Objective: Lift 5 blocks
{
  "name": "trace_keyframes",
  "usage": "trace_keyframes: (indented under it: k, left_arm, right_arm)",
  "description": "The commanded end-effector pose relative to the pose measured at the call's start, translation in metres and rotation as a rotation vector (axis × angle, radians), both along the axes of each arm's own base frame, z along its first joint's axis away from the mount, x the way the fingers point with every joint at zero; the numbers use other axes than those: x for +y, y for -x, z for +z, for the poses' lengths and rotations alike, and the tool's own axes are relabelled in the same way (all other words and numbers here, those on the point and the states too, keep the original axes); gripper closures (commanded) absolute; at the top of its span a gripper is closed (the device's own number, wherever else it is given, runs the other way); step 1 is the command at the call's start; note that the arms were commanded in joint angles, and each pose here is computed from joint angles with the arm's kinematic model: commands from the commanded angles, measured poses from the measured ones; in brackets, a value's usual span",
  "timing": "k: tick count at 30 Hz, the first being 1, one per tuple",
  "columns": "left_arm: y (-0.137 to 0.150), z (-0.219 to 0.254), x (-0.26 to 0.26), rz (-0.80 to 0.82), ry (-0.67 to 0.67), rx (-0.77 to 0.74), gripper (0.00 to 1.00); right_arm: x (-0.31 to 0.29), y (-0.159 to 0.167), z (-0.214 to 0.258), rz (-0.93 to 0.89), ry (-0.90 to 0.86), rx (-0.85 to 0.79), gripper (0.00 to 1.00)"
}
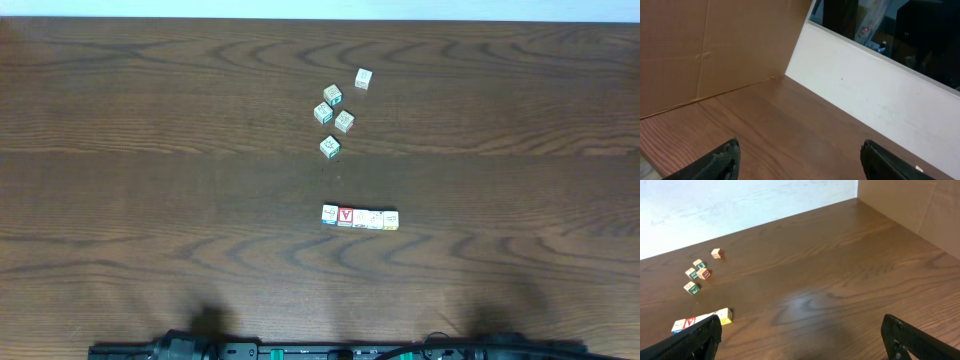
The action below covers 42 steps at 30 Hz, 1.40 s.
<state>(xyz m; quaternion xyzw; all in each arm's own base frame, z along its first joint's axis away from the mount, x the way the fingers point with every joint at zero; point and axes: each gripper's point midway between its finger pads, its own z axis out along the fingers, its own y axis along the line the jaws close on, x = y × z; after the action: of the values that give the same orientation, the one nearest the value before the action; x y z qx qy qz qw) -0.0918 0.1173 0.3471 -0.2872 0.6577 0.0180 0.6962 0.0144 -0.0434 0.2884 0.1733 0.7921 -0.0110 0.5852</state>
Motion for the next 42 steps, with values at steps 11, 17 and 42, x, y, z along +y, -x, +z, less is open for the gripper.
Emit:
trace_keyframes:
  k: [11,17,42]
  left_arm:
    - [0.001,-0.019,0.001,-0.001,-0.013,0.077,0.23]
    - [0.001,-0.019,0.001,-0.001,-0.013,0.077,0.23]
    - [0.001,-0.019,0.001,-0.001,-0.013,0.077,0.23]
  right_arm:
    - [0.009,-0.069,0.048,0.081,0.205,-0.215,0.01]
    - [0.037,-0.132,0.024,0.249,0.31,-0.24,0.01]
    - [0.042,-0.231,-0.123,0.262,0.302,-0.225,0.01]
